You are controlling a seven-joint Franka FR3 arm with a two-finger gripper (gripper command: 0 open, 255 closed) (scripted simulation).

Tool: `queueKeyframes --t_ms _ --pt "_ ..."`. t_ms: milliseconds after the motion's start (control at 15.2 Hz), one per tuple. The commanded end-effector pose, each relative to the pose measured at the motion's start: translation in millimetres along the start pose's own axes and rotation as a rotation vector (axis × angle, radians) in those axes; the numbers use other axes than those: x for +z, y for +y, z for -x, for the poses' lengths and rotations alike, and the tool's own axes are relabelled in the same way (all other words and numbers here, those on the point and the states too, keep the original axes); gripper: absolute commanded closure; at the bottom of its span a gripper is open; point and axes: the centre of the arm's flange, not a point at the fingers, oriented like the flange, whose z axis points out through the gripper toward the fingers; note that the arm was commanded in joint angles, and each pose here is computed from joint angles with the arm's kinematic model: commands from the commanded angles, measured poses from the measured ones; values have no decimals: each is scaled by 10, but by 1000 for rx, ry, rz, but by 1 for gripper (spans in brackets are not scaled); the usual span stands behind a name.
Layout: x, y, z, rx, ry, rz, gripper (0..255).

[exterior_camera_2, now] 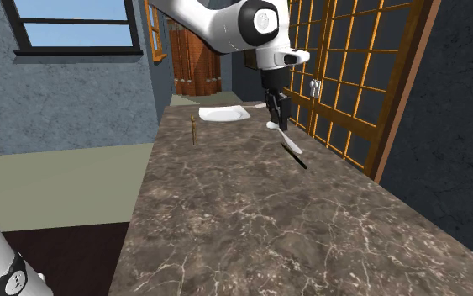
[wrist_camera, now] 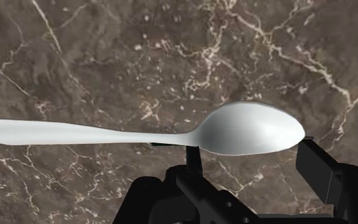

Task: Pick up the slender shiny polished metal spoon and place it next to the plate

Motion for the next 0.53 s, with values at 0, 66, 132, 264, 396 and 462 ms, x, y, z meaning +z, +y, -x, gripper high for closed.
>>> queueKeyframes --t_ms 0,66,132,264,396,462 --pt "13 -239 3 2 0 0 255" --pt "7 -371 6 2 0 0 255" --pt "2 -503 8 2 0 0 255" --pt "-9 -767 12 2 0 0 255" --pt "-21 -1030 16 2 0 0 255" --pt "-26 -1162 18 2 0 0 255"
